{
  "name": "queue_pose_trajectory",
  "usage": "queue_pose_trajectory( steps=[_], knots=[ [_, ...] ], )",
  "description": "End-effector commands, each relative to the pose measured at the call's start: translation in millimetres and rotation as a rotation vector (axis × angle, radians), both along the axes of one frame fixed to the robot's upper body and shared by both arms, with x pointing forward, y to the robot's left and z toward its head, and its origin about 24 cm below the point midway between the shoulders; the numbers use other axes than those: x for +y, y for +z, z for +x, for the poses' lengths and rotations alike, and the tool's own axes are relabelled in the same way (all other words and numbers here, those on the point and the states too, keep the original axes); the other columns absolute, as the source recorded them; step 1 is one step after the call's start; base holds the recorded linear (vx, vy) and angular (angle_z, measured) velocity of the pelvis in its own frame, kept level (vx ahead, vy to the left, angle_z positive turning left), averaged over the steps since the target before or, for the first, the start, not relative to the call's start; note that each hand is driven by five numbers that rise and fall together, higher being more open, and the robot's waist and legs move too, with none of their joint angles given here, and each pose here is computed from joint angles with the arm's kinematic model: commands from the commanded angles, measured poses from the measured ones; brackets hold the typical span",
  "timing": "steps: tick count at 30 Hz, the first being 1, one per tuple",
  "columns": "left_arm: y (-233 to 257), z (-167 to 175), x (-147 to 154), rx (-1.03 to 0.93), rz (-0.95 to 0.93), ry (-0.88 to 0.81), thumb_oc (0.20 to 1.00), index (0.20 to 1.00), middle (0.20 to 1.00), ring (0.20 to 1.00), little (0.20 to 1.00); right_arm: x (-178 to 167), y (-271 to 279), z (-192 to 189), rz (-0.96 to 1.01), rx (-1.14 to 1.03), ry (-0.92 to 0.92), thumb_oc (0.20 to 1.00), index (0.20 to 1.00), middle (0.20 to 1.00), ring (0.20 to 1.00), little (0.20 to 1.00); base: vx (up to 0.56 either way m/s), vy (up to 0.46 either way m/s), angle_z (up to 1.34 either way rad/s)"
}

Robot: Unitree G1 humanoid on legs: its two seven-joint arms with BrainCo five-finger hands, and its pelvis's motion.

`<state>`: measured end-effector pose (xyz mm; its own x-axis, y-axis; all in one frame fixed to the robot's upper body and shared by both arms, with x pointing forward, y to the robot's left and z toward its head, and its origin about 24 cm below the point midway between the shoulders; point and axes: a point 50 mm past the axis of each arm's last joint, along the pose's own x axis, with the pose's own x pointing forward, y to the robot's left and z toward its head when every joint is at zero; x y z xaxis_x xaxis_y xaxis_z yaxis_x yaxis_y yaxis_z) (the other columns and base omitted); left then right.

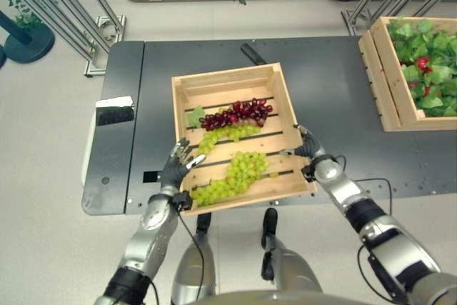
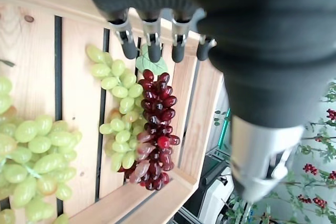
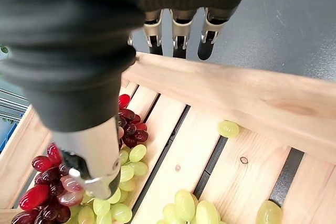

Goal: Pick up the fruits from the basket on one side to the basket on the other side

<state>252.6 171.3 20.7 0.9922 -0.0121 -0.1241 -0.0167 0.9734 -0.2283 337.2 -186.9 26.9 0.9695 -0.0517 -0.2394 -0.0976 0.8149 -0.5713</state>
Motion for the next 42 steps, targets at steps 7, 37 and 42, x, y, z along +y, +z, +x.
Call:
queue_pose_trajectory(
  steps=[7, 37, 42],
  knots=[
    [14, 7, -10, -0.07, 0.024, -0.047, 1.0, 1.0, 1.0, 1.0, 1.0, 18, 3, 8, -0.02, -0.002, 0.044, 1.0, 1.0, 1.0, 1.0, 1.0, 0.0, 0.0, 0.0],
    [34, 29, -3, -0.126, 0.055, 0.033, 1.0, 1.0, 1.0, 1.0, 1.0, 65, -5, -17, -0.217, 0.003, 0.359, 1.0, 1.0, 1.0, 1.0, 1.0, 0.0, -0.003, 0.03],
    [36, 27, 11, -0.127, 0.074, 0.083, 1.0, 1.0, 1.0, 1.0, 1.0, 39, 4, -39, 0.021, -0.06, 0.246, 1.0, 1.0, 1.0, 1.0, 1.0, 0.01, -0.006, 0.05]
  ],
)
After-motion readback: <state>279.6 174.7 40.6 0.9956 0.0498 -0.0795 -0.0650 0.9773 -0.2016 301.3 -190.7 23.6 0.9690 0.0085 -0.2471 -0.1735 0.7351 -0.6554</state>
